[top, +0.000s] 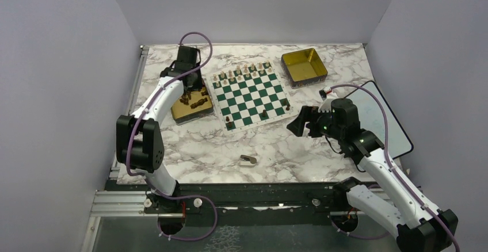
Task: Set up the chess pieces on the board
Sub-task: Pick up the chess piece from the storage box, then place the chess piece on the chessboard.
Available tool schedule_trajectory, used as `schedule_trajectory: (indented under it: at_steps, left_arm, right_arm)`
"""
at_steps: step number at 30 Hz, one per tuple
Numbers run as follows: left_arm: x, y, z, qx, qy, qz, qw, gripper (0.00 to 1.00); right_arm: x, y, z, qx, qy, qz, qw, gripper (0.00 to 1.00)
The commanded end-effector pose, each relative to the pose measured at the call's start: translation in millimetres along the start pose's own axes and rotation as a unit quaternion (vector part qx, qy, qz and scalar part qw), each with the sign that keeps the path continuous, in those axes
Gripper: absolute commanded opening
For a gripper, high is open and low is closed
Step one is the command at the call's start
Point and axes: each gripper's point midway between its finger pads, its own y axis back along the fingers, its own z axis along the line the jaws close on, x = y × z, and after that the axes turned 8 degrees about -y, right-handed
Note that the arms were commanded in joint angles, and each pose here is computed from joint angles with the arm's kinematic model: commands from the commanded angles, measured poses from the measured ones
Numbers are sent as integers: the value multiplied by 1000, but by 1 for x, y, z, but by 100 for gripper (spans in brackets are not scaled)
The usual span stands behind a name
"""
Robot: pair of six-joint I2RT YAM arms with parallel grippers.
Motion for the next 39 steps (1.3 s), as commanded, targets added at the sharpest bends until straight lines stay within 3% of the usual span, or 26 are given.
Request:
schedule_trajectory:
  at_steps: [1,11,19,39]
  left_arm:
    - [-4,20,-45,45,-22,-13,999,12]
    - [21,24,-127,90,-84,-1,992,12]
    - [57,11,-165,99,-116,27,988,12]
    - [105,-26,-167,59,-141,60,986,12]
  right_arm:
    - [3,3,1,-6,-1,1,1000,95]
    - [3,3,-1,-3,1,2,1000,95]
    - [4,4,-1,-2,2,3,1000,95]
    - [4,6,-5,7,3,0,1000,95]
